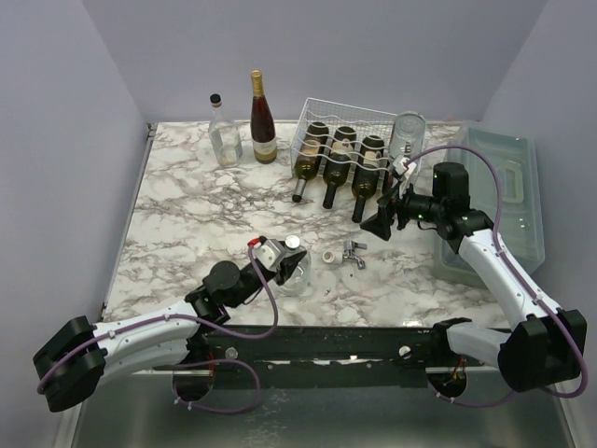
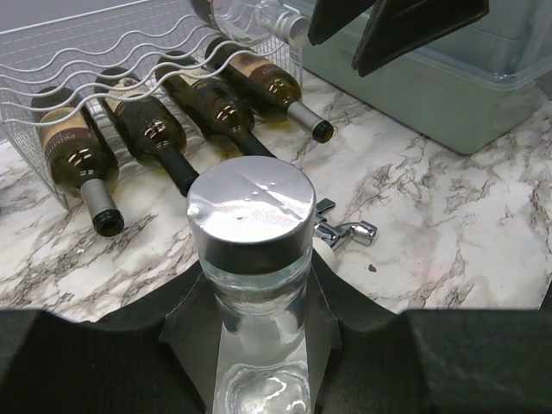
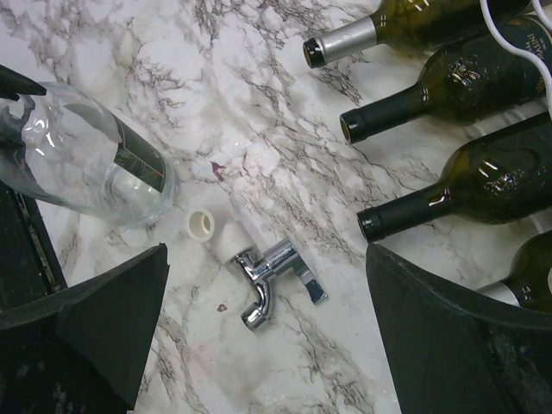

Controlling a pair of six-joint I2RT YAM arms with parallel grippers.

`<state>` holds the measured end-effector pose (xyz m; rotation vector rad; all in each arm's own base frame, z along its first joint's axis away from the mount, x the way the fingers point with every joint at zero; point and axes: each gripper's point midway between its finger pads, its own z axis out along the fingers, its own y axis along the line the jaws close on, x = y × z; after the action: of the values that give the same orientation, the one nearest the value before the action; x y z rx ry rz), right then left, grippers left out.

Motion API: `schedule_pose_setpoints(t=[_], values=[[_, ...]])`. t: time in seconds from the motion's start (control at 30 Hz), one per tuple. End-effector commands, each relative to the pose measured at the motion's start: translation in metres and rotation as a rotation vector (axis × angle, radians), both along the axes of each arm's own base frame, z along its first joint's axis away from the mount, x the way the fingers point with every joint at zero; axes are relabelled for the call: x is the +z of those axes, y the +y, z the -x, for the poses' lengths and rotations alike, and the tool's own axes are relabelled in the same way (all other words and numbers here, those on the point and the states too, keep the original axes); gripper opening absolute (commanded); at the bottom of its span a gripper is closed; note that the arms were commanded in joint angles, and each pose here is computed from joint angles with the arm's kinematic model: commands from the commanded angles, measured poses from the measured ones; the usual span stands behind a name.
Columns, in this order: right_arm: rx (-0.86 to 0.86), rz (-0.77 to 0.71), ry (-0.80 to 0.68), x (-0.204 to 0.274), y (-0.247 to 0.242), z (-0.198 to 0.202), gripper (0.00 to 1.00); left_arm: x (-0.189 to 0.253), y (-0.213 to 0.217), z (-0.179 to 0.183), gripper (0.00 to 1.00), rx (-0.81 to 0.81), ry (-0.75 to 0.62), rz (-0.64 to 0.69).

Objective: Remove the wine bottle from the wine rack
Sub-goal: Pick up the wine bottle from the center of the board, then place the wine bottle at the center of the board.

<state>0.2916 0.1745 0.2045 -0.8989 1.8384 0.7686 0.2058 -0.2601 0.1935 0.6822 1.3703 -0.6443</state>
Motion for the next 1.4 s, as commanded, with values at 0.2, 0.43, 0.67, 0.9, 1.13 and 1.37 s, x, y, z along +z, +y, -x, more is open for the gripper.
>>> schedule_pose_setpoints(t=[0.2,0.43,0.67,0.9,1.13,1.37], values=[[0.018,0.002,-0.018,0.001,-0.001,0.005,1.00,0.070,0.034,-0.039,0.00,0.130,-0.108,0.151],[0.015,0.002,-0.021,0.001,-0.001,0.004,1.00,0.091,0.072,-0.085,0.00,0.286,-0.099,0.198],[0.015,0.004,-0.024,0.002,-0.001,0.004,1.00,0.114,0.113,-0.141,0.00,0.415,-0.104,0.231],[0.016,0.004,-0.023,0.001,-0.001,0.004,1.00,0.132,0.155,-0.199,0.00,0.550,-0.119,0.224],[0.021,0.002,-0.023,0.002,-0.001,0.005,1.00,0.143,0.207,-0.244,0.00,0.757,-0.125,0.259],[0.022,0.003,-0.023,0.002,-0.001,0.005,1.00,0.154,0.253,-0.273,0.00,0.941,-0.159,0.256]])
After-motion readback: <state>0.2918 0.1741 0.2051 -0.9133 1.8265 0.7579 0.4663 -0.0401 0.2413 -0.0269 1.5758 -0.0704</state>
